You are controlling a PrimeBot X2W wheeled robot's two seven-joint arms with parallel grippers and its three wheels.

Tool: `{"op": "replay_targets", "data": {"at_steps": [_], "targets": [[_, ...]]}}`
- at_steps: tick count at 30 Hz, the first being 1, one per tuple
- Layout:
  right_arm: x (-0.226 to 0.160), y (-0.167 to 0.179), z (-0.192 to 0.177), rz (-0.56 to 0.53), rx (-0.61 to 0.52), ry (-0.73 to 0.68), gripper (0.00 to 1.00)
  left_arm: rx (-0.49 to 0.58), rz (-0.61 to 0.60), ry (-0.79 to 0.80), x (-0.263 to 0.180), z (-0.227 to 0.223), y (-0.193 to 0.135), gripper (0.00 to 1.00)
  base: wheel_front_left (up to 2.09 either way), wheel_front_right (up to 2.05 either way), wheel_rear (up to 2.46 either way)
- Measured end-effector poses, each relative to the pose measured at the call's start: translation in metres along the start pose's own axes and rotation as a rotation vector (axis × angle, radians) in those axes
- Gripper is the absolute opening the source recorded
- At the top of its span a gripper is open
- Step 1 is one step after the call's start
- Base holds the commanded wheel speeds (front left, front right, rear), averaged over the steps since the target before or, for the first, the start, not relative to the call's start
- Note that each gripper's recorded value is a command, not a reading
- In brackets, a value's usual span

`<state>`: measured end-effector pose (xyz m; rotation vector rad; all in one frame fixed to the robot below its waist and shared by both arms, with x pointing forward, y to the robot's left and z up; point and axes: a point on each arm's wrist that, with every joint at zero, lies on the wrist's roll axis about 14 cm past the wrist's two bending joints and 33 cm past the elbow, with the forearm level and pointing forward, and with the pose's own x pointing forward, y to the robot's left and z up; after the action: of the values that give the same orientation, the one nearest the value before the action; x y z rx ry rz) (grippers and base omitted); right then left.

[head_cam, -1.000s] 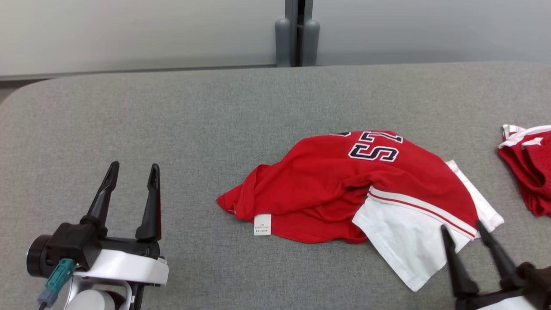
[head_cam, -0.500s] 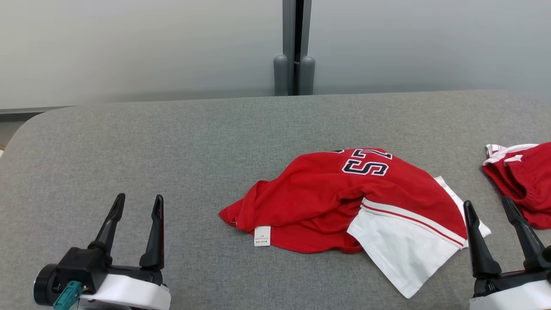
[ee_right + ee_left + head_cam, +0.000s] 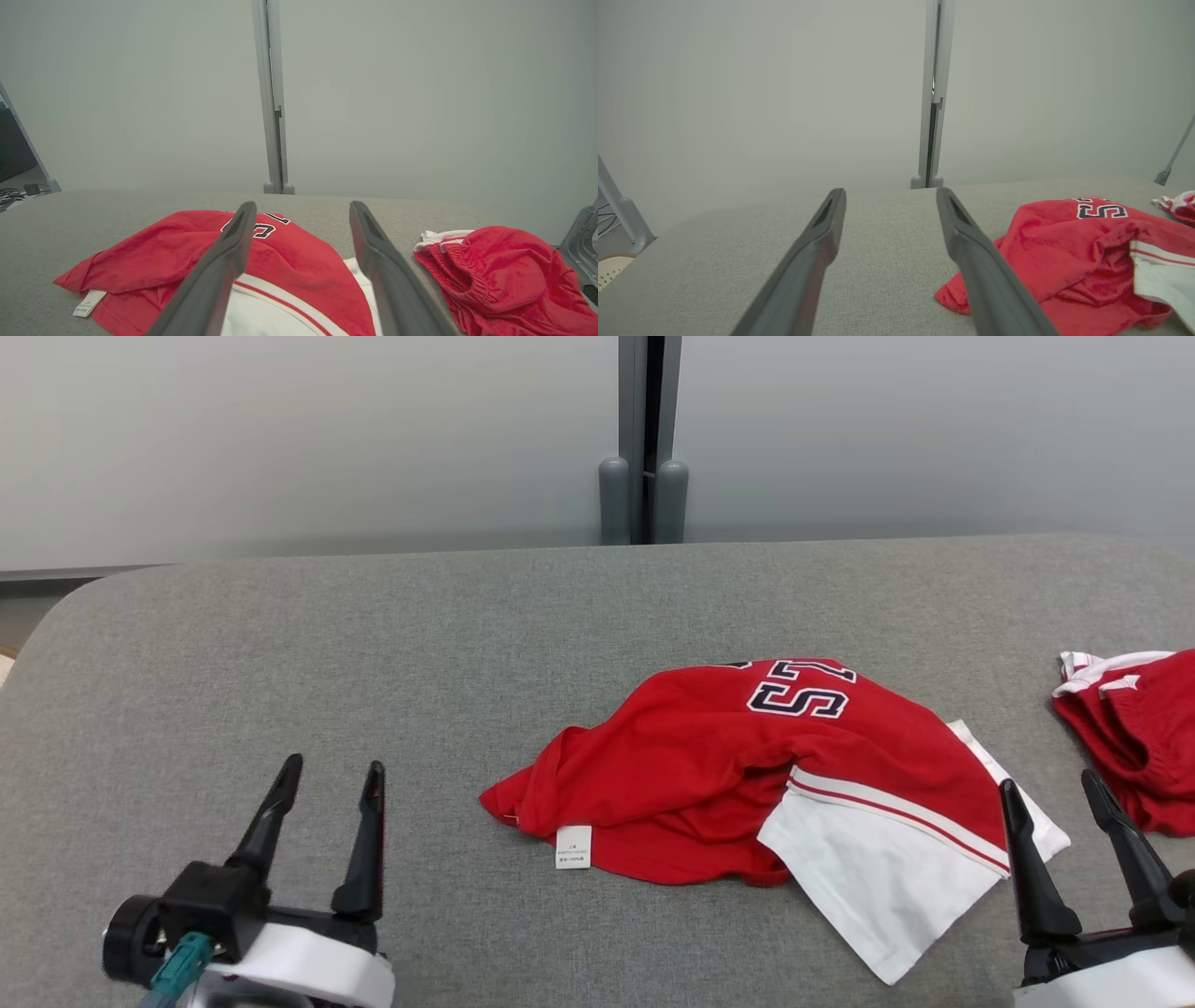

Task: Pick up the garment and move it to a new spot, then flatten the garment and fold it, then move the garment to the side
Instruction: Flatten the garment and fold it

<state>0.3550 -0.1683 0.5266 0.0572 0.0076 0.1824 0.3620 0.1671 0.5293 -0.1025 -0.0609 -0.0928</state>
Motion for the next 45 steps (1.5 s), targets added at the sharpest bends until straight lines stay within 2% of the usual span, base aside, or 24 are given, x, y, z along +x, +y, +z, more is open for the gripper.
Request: {"op": "replay_targets", "data": {"at_steps": [6, 12, 18, 25, 26, 27, 28, 35, 45], "targets": [[0.008, 0.003, -0.007, 0.013, 0.008, 0.020, 1.00, -0.024, -0.150, 0.059, 0.020, -0.011, -0.040, 1.00, 0.00, 0.00, 0.00], [0.020, 0.006, -0.018, 0.028, 0.023, 0.049, 1.00, -0.071, -0.303, 0.287, 0.027, -0.077, -0.087, 1.00, 0.00, 0.00, 0.00], [0.022, -0.002, -0.040, 0.000, 0.057, 0.104, 1.00, -0.068, -0.336, 0.470, 0.028, -0.137, -0.096, 1.00, 0.00, 0.00, 0.00], [0.022, -0.010, -0.053, -0.031, 0.076, 0.127, 1.00, -0.041, -0.366, 0.543, 0.033, -0.164, -0.098, 1.00, 0.00, 0.00, 0.00], [0.022, -0.010, -0.054, -0.032, 0.077, 0.129, 1.00, -0.036, -0.368, 0.533, 0.035, -0.164, -0.097, 0.49, 0.00, 0.00, 0.00], [0.022, -0.010, -0.055, -0.033, 0.079, 0.130, 1.00, -0.031, -0.368, 0.524, 0.037, -0.162, -0.097, 0.15, 0.00, 0.00, 0.00], [0.022, -0.010, -0.055, -0.034, 0.081, 0.128, 1.00, -0.030, -0.367, 0.510, 0.039, -0.160, -0.096, 0.00, 0.00, 0.00, 0.00], [0.005, -0.002, -0.077, -0.029, 0.103, 0.209, 1.00, -0.008, -0.363, 0.453, 0.045, -0.148, -0.090, 0.00, 0.00, 0.00, 0.00], [-0.030, 0.052, -0.135, 0.102, 0.158, 0.437, 1.00, -0.006, -0.354, 0.412, 0.051, -0.135, -0.087, 0.00, 0.00, 0.00, 0.00]]}}
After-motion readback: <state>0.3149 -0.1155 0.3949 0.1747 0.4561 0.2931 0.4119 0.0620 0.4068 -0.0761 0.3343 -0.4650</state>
